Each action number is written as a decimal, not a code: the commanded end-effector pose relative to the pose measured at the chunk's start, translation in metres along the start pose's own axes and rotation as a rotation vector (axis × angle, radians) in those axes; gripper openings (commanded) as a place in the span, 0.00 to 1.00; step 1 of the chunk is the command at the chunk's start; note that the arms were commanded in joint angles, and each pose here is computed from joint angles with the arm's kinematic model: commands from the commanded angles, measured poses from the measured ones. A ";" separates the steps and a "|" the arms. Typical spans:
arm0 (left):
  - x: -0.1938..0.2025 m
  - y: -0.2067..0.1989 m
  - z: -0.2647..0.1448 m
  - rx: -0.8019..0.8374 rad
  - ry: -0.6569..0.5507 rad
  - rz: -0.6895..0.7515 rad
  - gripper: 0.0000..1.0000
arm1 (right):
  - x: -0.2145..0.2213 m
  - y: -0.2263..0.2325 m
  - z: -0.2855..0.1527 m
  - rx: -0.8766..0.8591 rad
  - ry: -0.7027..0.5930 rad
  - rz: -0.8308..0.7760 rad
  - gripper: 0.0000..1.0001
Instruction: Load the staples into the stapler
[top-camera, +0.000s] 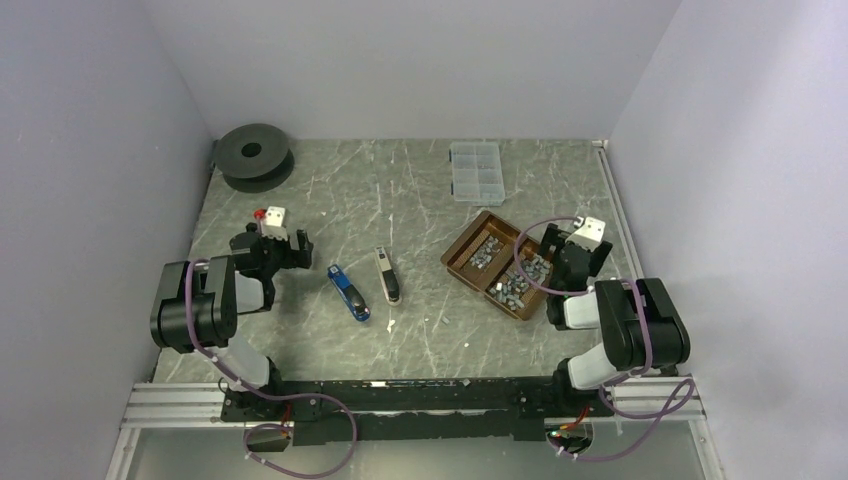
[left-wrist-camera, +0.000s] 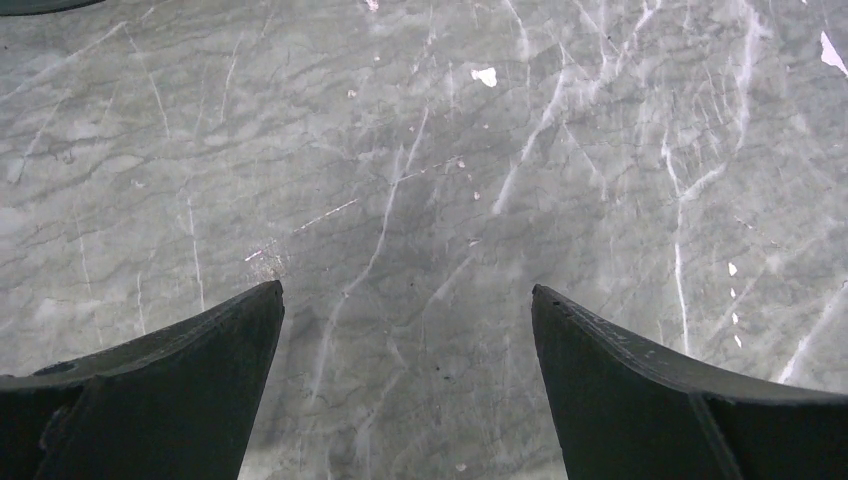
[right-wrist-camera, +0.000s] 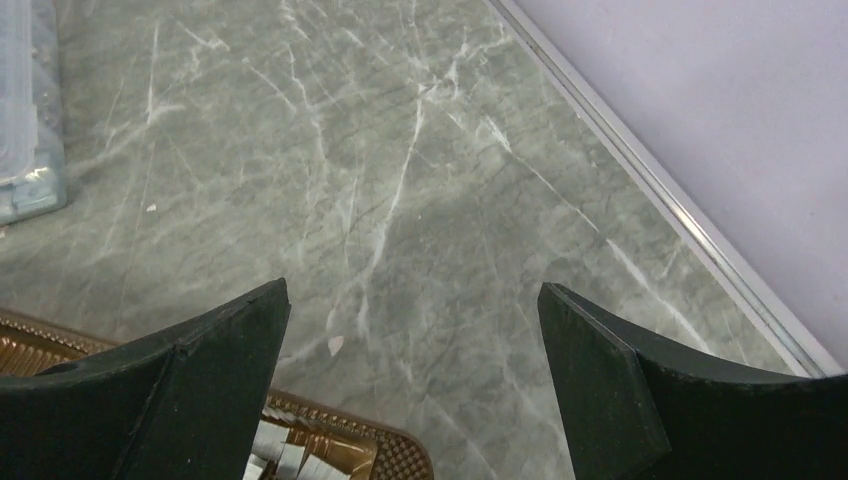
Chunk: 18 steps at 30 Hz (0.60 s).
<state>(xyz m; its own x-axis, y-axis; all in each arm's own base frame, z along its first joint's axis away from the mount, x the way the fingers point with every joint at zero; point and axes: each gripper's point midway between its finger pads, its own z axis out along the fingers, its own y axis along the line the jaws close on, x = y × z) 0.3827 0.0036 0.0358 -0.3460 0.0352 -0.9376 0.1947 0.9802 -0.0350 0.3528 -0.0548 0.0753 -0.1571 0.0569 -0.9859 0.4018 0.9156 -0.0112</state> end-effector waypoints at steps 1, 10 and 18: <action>-0.023 0.006 0.003 -0.025 -0.069 -0.010 0.99 | -0.022 0.012 0.006 -0.068 -0.055 0.046 1.00; -0.026 0.006 0.003 -0.025 -0.094 -0.008 0.99 | -0.023 0.011 0.006 -0.065 -0.062 0.043 1.00; -0.025 0.006 0.004 -0.025 -0.087 -0.011 0.99 | -0.022 0.011 0.006 -0.065 -0.060 0.042 1.00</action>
<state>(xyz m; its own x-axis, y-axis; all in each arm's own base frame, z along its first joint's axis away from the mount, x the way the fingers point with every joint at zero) 0.3872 0.0048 0.0434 -0.3152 0.0269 -0.9486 0.1865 0.9819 -0.0341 0.3583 -0.0504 0.0789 -0.1475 0.0635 -0.9870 0.3604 0.9328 0.0062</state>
